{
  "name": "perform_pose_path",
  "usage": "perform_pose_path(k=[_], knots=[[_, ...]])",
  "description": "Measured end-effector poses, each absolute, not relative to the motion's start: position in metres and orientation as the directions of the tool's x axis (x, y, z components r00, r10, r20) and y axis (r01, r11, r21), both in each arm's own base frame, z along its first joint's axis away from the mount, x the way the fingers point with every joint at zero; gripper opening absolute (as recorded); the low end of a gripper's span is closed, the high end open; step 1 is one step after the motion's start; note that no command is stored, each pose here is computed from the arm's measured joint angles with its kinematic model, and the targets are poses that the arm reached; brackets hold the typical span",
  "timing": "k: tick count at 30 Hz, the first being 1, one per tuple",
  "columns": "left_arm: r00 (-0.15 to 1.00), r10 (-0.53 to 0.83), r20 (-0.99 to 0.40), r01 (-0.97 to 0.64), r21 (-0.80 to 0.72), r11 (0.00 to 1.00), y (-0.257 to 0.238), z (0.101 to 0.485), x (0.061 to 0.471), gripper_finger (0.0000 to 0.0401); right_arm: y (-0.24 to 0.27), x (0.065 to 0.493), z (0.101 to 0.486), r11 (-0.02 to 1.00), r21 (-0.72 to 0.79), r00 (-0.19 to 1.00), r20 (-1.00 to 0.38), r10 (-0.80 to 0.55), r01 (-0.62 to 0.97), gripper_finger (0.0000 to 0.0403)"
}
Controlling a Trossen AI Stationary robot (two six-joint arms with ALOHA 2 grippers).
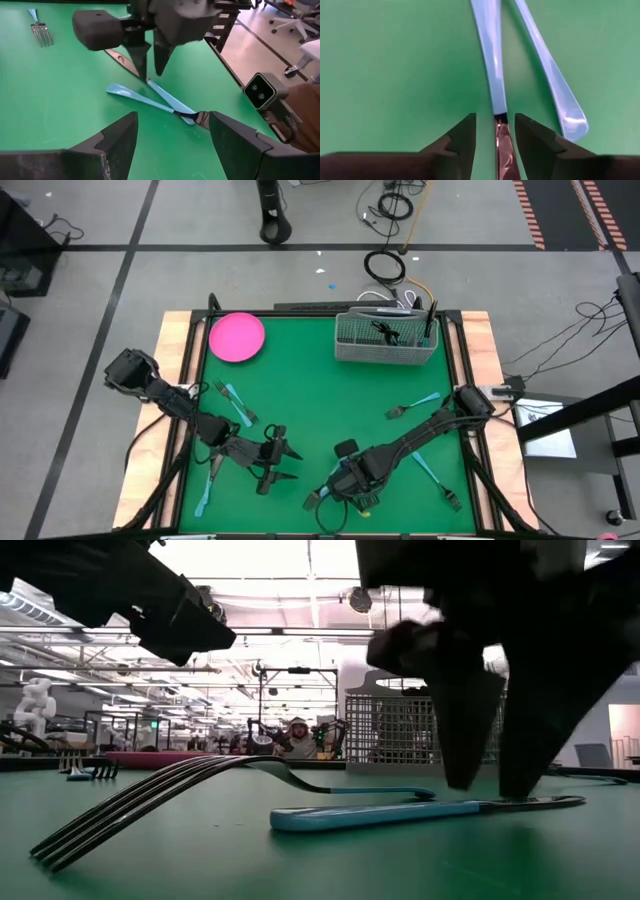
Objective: Sort silverware
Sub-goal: Put the right black knife into the cutlery rack with the other black knives
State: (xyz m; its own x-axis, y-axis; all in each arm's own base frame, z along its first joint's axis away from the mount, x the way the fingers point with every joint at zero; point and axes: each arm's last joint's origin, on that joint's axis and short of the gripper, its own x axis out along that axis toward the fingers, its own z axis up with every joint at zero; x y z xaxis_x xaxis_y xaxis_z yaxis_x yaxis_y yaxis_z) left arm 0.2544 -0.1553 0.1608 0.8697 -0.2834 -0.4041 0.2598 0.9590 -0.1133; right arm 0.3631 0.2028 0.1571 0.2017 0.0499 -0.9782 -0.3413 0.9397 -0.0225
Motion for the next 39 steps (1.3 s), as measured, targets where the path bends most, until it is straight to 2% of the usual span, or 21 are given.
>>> perform_pose_path(k=[11,19,28,39], knots=[[0.863,-0.279,-0.421,0.257,-0.108,0.96,-0.155,0.159,0.254,0.0246,0.202,0.362,0.148,0.945,-0.017,0.221,-0.974,0.059,-0.326,0.0077],[0.862,-0.278,-0.423,0.256,-0.111,0.96,-0.155,0.159,0.254,0.0246,0.203,0.365,0.13,0.944,-0.018,0.182,-0.982,0.045,-0.328,0.0011],[0.862,-0.278,-0.423,0.256,-0.11,0.96,-0.155,0.159,0.254,0.0246,0.2,0.36,0.144,0.951,-0.015,0.179,-0.983,0.043,-0.309,0.0004],[0.866,-0.277,-0.417,0.256,-0.108,0.961,-0.155,0.16,0.254,0.0246,0.188,0.337,0.176,0.964,-0.005,0.069,-0.998,0.014,-0.264,0.0003]])
